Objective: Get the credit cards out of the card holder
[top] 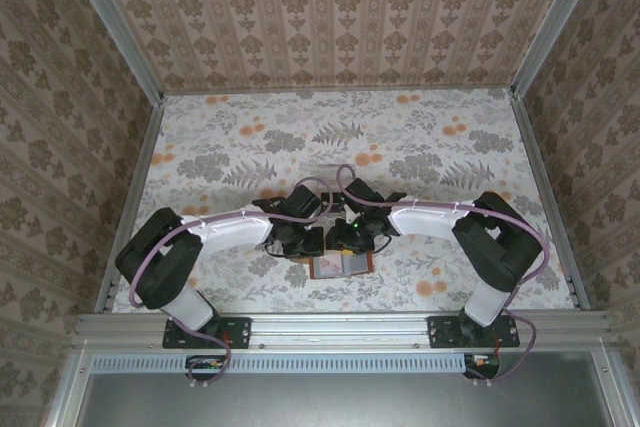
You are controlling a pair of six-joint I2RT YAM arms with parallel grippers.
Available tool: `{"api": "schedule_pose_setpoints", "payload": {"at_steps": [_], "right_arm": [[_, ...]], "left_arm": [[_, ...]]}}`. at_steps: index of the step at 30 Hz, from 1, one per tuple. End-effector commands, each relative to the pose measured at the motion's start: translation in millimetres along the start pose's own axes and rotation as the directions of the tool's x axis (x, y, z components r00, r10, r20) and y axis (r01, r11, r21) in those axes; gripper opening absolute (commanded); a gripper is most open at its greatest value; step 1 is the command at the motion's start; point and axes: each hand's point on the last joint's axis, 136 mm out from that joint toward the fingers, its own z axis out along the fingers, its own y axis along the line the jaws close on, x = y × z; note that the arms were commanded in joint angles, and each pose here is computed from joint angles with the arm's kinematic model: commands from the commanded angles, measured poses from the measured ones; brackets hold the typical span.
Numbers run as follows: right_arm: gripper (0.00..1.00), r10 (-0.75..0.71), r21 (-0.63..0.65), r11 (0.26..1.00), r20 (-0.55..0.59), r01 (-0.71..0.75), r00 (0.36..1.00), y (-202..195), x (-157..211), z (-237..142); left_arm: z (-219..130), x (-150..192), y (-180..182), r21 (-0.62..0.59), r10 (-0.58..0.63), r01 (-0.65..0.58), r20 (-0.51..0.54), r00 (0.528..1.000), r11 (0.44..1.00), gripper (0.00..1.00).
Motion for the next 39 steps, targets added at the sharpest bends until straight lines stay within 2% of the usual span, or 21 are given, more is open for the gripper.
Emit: {"api": "schedule_pose_setpoints", "payload": {"at_steps": [1,13,22,28,35,39], "right_arm": [[0.36,0.009,0.135,0.991,0.012,-0.011,1.000,-26,4,-10],[0.36,-0.016,0.057,0.998,0.042,0.013,0.999,-5,1,-29],[0.33,-0.035,0.007,0.999,-0.011,0.035,0.999,-4,6,-18],[0.32,-0.027,0.016,0.999,-0.035,0.028,0.999,-12,6,-5],[0.36,-0.006,0.058,0.998,-0.056,0.009,0.998,-30,8,5],[0.35,0.000,0.017,1.000,-0.073,0.001,0.997,-25,11,9]], "left_arm": [[-2,9,19,-0.068,-0.005,0.003,-0.026,1.000,0.998,0.10],[-12,0,6,-0.036,0.002,-0.002,0.009,1.000,0.999,0.09],[-11,-2,-19,0.015,0.037,-0.036,-0.007,0.999,0.999,0.09],[0,2,-11,-0.015,0.029,-0.030,-0.033,0.999,0.999,0.09],[15,12,15,-0.108,0.019,-0.028,-0.078,0.997,0.994,0.10],[20,19,27,-0.146,0.009,-0.024,-0.098,0.995,0.989,0.10]]}}
